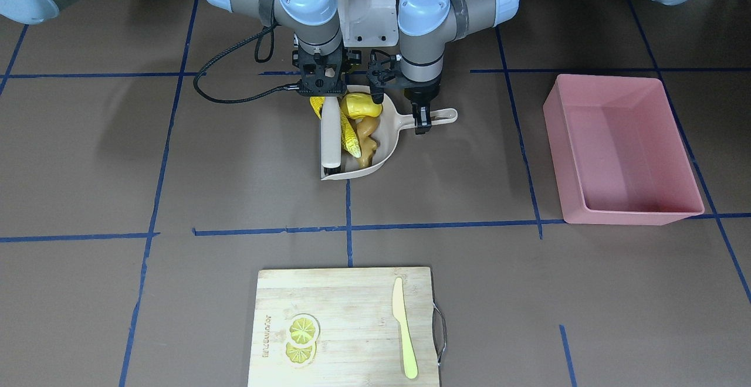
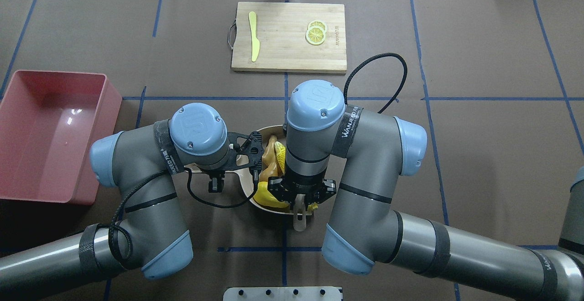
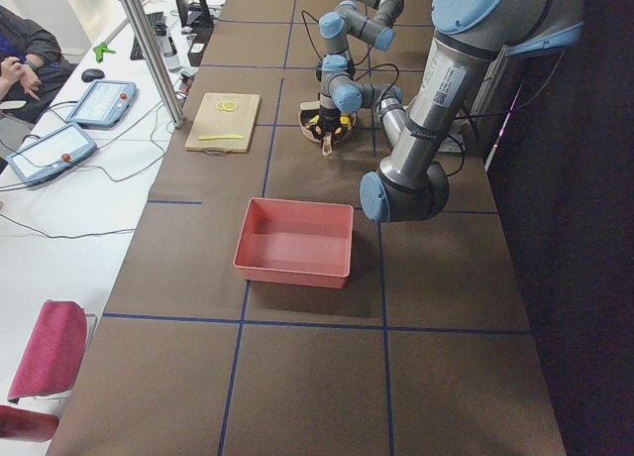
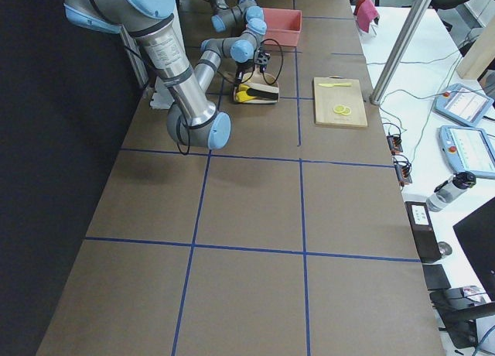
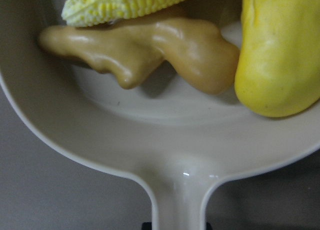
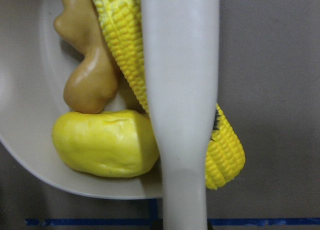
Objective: Sweep and dump trash into bin
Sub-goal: 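Sweep the corn, potato and ginger into the dustpan with the right gripper's brush, then lift the dustpan toward the pink bin with left gripper while right withdraws brush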
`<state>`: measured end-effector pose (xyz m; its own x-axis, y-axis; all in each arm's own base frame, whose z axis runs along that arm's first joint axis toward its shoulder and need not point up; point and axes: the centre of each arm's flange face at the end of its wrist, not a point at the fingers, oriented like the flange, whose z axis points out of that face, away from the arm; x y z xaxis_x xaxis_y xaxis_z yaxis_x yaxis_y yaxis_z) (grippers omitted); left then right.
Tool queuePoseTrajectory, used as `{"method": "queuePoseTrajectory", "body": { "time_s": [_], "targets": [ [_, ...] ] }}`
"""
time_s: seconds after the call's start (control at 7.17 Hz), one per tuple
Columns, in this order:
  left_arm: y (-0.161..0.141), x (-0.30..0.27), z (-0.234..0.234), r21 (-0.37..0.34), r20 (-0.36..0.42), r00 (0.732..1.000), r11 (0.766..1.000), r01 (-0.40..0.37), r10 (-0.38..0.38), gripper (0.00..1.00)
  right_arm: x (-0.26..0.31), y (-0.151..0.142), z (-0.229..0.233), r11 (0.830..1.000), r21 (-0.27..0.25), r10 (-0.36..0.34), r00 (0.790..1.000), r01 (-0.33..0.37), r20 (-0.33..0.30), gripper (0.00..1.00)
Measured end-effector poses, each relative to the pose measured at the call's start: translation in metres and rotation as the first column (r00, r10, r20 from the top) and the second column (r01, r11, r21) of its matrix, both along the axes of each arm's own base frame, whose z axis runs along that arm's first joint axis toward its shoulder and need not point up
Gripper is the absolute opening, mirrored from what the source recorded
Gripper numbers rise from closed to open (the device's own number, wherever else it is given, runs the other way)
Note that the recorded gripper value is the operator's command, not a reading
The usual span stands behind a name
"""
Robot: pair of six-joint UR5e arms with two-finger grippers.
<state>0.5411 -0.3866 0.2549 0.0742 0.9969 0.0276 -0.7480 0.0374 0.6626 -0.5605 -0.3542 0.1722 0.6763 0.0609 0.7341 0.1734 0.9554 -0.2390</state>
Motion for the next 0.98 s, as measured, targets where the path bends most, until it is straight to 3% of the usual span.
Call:
{"method": "queuePoseTrajectory", "body": {
  "time_s": [0.28, 0.98],
  "targets": [
    [0.004, 0.003, 0.007, -0.034, -0.048, 0.998, 0.999, -0.03, 0.028, 0.0, 0.023, -0.011, -0.005, 1.0, 0.0, 0.023, 0.999, -0.023, 0.024, 0.0],
    [-0.002, -0.002, 0.008, -0.072, -0.079, 0.996, 0.996, -0.045, 0.04, 0.0, 0.094, -0.04, -0.016, 0.997, -0.044, 0.067, 0.992, -0.063, 0.105, 0.0]
  ]
}}
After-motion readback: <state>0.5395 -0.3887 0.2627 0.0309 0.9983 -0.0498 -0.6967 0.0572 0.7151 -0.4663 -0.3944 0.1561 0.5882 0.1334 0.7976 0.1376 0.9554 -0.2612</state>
